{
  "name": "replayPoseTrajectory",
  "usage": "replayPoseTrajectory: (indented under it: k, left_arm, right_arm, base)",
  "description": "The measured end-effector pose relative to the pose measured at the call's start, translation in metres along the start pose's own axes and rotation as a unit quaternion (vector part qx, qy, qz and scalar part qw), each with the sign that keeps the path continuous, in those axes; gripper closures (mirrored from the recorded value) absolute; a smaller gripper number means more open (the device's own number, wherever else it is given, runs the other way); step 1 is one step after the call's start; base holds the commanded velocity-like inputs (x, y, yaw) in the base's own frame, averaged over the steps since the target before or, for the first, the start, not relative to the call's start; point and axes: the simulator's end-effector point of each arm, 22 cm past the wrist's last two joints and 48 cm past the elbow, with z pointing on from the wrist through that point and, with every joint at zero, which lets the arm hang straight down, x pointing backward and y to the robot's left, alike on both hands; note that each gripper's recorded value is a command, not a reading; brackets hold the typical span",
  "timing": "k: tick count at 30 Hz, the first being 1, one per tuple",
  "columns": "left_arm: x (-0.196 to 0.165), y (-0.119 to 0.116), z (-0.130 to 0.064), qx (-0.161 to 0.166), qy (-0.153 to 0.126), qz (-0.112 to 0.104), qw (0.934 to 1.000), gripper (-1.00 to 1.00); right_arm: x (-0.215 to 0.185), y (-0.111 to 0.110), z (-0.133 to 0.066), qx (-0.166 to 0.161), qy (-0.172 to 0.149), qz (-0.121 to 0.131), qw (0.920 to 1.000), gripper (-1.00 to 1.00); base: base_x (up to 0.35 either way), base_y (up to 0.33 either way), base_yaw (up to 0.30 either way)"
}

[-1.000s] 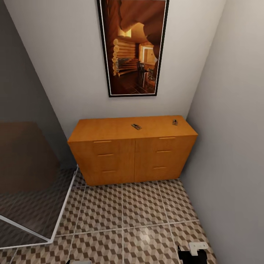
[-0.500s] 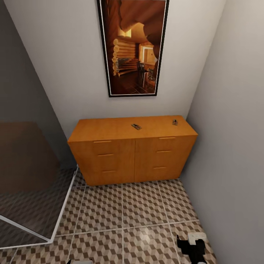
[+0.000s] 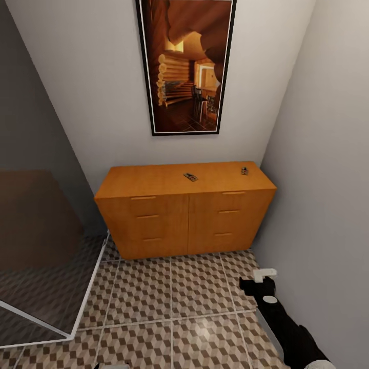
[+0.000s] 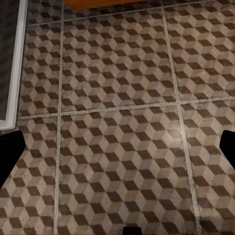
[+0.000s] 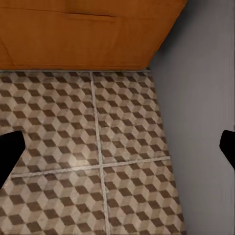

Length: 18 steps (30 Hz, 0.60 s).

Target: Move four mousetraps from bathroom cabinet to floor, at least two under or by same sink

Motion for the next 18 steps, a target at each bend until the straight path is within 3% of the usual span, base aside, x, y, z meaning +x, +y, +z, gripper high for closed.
replayPoseTrajectory:
  k: [7,18]
  left_arm:
    - [0.001,0.000,0.000,0.000,0.001,0.000,1.0000,-1.00]
    - [0.001,0.000,0.000,0.000,0.001,0.000,1.0000,-1.00]
  right_arm:
    - [-0.068,-0.002,-0.021,0.000,-0.023,0.000,0.9997,-1.00]
    - [-0.193,-0.030,-0.054,0.042,-0.078,0.007,0.9960,-1.00]
  base:
    - [0.000,0.000,0.000]
    - [0.000,0.000,0.000]
